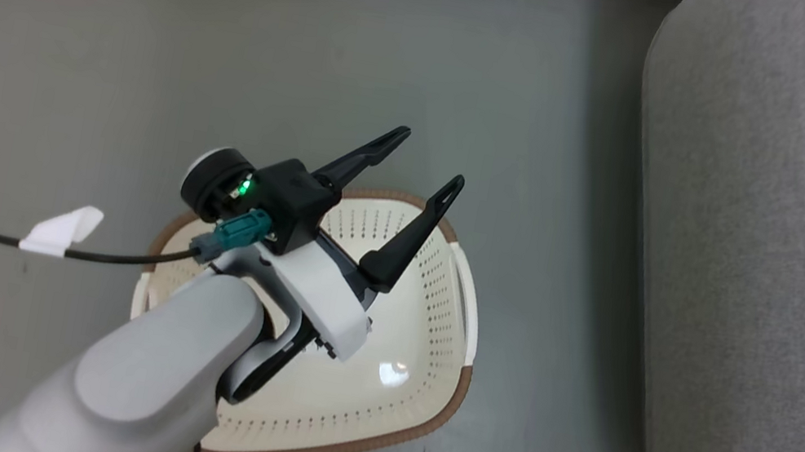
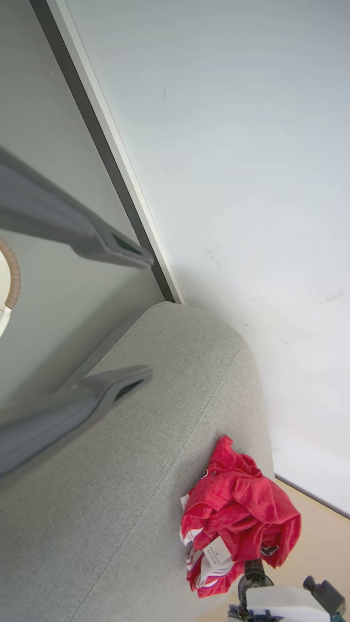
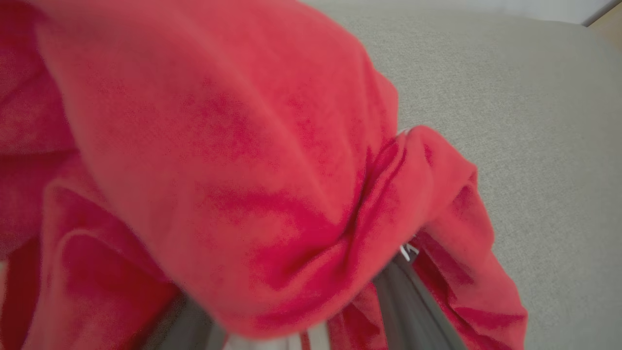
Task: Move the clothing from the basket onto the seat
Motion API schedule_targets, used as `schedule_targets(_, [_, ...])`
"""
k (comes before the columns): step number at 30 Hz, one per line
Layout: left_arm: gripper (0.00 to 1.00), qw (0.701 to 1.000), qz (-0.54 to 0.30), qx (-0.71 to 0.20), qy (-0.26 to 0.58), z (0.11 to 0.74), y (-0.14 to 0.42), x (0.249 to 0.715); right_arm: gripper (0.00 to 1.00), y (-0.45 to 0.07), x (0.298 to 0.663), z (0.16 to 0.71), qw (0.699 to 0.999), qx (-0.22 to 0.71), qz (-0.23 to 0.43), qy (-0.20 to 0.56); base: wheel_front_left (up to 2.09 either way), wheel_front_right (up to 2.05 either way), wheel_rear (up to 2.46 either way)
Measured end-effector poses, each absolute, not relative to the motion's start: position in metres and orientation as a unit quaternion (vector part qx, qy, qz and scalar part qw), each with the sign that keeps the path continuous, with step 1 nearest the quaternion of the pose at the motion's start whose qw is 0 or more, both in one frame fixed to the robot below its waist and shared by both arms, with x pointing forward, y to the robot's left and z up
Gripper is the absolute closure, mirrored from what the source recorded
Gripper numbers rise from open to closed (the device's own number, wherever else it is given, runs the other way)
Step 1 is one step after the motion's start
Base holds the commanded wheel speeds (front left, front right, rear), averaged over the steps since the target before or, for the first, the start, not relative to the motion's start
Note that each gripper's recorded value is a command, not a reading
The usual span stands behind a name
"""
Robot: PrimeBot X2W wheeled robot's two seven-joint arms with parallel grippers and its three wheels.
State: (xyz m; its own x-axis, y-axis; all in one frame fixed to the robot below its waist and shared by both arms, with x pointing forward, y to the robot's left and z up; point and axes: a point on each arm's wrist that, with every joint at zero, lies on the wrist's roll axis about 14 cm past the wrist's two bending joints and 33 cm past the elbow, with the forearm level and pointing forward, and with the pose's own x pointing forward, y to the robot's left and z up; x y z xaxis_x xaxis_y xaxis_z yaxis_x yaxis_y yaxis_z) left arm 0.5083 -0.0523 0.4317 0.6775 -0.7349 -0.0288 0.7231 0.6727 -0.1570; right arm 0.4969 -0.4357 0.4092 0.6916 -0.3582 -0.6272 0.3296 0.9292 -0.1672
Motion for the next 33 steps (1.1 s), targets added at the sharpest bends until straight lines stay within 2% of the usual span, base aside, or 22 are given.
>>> schedule_targets(8, [0.00, 0.917, -0.391, -0.067, 0.034, 0.457, -0.051, 0.491, 0.00, -0.431, 0.474, 0.442, 0.914, -0.020, -0.172, 0.368, 0.00, 0.00, 0.00])
schedule_targets(12, [0.00, 0.923, -0.380, -0.063, 0.025, 0.474, -0.047, 0.480, 0.00, -0.432, 0.459, 0.471, 0.922, -0.050, -0.159, 0.349, 0.00, 0.00, 0.00])
schedule_targets(19, [0.00, 0.935, -0.349, -0.063, 0.006, 0.504, -0.029, 0.458, 0.00, -0.412, 0.445, 0.543, 0.959, -0.094, -0.109, 0.246, 0.00, 0.00, 0.00])
schedule_targets(24, [0.00, 0.945, -0.321, -0.061, -0.020, 0.528, -0.011, 0.442, 0.00, -0.386, 0.435, 0.599, 0.983, -0.101, -0.066, 0.135, 0.00, 0.00, 0.00])
schedule_targets(33, [0.00, 0.969, -0.237, -0.051, -0.056, 0.555, 0.050, 0.425, 0.00, -0.301, 0.423, 0.635, 0.995, -0.087, 0.043, 0.006, 0.00, 0.00, 0.00])
